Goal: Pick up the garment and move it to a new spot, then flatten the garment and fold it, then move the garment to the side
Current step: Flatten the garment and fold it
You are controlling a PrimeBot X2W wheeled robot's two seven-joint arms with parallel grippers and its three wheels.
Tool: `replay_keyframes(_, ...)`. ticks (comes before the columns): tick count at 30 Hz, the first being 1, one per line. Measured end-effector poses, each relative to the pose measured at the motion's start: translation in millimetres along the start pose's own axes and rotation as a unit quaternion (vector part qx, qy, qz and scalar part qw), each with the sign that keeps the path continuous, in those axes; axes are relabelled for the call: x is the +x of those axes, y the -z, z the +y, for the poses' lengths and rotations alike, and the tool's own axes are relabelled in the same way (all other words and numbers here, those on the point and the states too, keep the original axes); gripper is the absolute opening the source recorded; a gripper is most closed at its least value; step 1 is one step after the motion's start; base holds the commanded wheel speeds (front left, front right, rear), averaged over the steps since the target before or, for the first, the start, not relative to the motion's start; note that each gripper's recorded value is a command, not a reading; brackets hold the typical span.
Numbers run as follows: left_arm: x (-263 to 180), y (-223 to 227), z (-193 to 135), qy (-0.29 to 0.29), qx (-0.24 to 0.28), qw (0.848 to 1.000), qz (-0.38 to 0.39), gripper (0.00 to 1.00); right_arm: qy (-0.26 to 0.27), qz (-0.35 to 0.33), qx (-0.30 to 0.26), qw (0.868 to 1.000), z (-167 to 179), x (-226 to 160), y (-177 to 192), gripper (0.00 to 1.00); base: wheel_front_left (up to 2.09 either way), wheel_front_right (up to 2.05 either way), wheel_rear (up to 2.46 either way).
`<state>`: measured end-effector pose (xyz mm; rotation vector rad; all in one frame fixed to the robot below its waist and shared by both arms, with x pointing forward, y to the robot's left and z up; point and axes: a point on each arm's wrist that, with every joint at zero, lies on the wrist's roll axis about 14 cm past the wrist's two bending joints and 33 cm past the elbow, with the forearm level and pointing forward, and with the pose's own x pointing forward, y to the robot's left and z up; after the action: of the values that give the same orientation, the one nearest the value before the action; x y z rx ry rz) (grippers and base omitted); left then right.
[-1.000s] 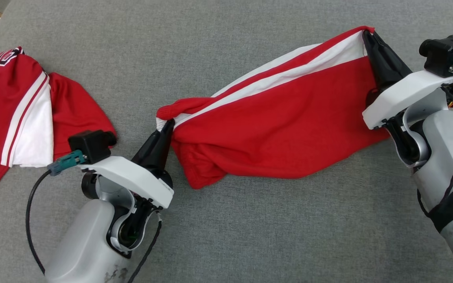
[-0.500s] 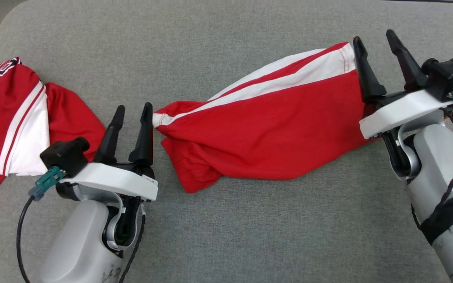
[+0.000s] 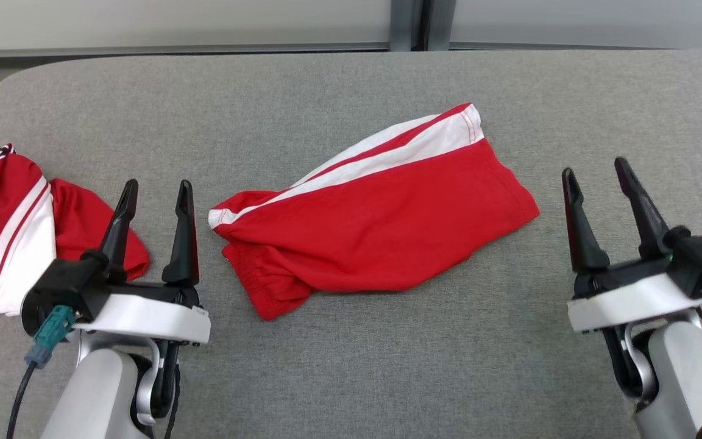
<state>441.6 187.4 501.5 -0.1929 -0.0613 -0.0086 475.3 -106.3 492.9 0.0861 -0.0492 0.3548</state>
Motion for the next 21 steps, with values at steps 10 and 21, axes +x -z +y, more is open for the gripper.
replay_keyframes(10,-32,20,-4,0.007,0.029,0.999,0.037,1.00,0.038,0.032,0.008,0.999,1,-62,2,1.00,0.00,0.00,0.00)
replay_keyframes(21,-40,22,-6,0.007,0.028,0.999,0.044,1.00,0.049,0.032,0.005,0.998,-2,-74,-8,1.00,0.00,0.00,0.00)
